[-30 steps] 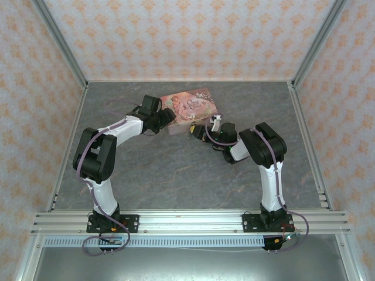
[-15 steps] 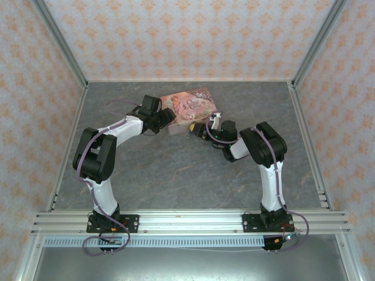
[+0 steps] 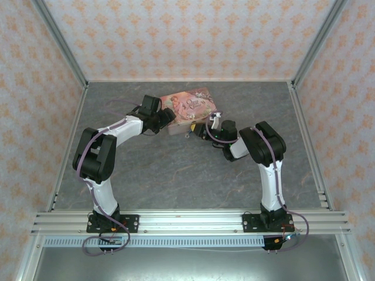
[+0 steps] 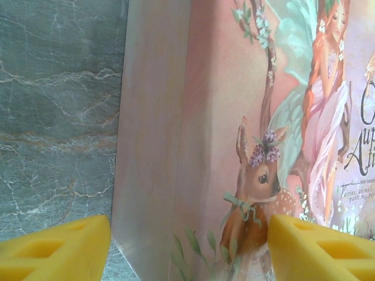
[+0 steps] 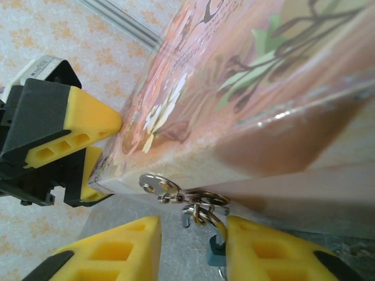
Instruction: Unlock a padlock with a key
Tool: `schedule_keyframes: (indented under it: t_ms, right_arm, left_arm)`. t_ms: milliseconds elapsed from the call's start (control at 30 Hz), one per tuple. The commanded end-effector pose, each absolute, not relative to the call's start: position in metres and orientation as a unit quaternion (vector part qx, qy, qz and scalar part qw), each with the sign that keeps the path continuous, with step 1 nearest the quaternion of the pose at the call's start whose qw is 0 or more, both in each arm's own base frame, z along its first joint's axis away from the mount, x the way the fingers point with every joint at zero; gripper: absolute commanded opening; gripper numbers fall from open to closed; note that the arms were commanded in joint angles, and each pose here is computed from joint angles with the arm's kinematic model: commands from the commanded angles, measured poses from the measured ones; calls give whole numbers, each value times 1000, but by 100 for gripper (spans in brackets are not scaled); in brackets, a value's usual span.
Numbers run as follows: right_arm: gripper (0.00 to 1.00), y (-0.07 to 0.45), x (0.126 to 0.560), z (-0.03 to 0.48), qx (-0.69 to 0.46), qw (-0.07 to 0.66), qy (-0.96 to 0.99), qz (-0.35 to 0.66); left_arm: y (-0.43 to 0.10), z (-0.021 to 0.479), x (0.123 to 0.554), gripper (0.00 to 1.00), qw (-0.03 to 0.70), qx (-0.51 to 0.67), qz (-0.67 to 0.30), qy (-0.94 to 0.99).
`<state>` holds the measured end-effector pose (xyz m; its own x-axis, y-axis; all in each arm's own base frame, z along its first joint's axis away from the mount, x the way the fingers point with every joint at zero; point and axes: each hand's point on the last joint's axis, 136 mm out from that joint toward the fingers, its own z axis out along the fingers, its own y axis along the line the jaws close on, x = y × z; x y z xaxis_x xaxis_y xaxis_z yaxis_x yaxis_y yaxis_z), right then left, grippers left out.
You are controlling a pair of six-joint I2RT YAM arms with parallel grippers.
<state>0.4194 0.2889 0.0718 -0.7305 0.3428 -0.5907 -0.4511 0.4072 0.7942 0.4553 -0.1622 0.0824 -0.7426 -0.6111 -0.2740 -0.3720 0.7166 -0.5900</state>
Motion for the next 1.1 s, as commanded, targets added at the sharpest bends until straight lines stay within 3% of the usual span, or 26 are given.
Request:
schedule_keyframes:
  t_ms: [0,333,1067]
  right_arm:
    - [25,293,417,69,-28,343,755,558]
    - [1,290,418,64,-22,339,767,544]
    - [0,266,441,90,101,378,742,543]
  left_arm:
    - [-156,40,408,70,143,-279,-201,928]
    - [-155,39,406,70,143,-279,-197,929]
    - [-151,31,387,70,135,-288,-195,928]
